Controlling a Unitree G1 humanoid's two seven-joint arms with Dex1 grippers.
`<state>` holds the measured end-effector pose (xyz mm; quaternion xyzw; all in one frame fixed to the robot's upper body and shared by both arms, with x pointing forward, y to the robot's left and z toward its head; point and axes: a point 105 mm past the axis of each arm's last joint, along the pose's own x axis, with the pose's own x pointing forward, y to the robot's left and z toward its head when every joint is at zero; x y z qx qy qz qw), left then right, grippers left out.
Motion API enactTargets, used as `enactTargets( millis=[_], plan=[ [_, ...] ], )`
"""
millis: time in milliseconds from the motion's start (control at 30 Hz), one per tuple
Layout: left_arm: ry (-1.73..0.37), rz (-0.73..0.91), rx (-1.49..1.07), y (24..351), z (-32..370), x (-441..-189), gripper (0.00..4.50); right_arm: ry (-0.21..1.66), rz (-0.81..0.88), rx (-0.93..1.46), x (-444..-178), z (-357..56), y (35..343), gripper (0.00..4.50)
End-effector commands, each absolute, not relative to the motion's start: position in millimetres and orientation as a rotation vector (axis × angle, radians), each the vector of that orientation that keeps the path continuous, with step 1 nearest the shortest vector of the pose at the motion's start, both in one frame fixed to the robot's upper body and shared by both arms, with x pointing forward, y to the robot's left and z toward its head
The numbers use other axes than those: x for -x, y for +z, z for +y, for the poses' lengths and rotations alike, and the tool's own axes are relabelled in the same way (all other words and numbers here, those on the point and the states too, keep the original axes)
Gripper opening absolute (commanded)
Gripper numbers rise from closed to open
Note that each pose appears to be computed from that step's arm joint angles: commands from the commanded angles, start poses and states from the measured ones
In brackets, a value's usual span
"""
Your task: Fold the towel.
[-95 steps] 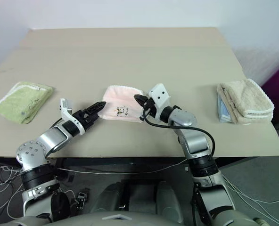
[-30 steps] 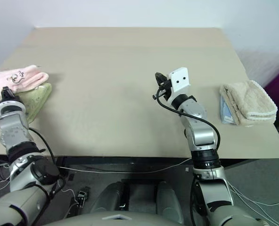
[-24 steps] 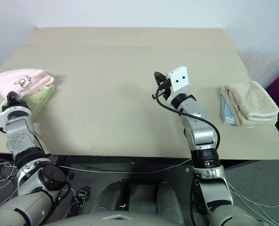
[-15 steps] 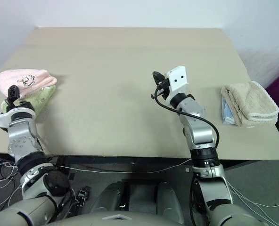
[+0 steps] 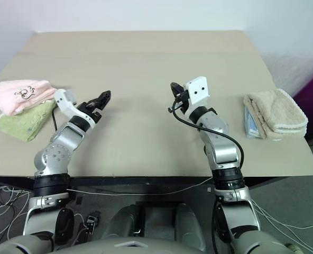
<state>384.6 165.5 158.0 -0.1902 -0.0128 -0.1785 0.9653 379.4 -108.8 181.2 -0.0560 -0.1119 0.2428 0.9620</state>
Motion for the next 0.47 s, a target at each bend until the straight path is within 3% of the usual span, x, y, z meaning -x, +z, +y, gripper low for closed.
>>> enactTargets(
  millis=[33, 133, 333, 467],
  plan=[
    [-0.429, -0.106, 0.039, 170.3, 163.4, -383.6, 4.48, 0.426, -0.259, 0.113, -376.2, -127.2, 190.9, 0.0],
    [-0.448, -0.118, -0.087, 167.8, 171.6, -382.6, 4.48, 0.433, -0.214, 0.076, -373.9, -137.3, 181.3, 0.0],
    [-0.425, -0.114, -0.127, 160.6, 192.5, -376.5, 4.48, 0.602, -0.124, 0.098, -355.9, -128.9, 157.6, 0.0],
    [-0.405, -0.106, -0.138, 157.1, 204.1, -371.7, 4.48, 0.614, -0.114, 0.097, -353.0, -134.2, 155.2, 0.0]
  ],
)
